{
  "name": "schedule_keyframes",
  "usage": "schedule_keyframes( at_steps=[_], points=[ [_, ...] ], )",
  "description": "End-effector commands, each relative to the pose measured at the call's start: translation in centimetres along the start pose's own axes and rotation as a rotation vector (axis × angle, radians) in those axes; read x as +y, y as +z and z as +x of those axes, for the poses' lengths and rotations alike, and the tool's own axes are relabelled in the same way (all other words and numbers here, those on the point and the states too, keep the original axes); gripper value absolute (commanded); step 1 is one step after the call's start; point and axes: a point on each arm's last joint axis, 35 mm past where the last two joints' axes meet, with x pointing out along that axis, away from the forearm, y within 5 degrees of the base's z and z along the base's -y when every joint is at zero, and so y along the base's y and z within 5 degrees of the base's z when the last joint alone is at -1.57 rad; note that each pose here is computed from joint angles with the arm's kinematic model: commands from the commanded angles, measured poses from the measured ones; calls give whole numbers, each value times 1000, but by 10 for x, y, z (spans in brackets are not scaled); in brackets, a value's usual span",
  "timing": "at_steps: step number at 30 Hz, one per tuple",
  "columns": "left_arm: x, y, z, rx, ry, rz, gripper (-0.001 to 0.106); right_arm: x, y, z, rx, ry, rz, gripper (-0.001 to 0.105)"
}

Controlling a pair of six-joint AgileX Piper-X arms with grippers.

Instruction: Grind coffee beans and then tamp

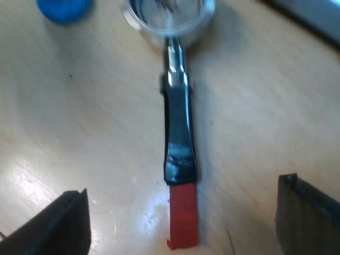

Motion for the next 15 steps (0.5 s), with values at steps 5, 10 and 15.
schedule_keyframes(
  at_steps=[5,10,15],
  points=[
    [0,1,-1,-16,4,5,65,-8,10,-40,-152,5,-30,72],
    [0,1,-1,-16,4,5,65,-11,8,-57,-228,18,-15,72],
    [0,1,-1,-16,4,5,65,-14,5,-72,-288,39,-7,70]
  ],
)
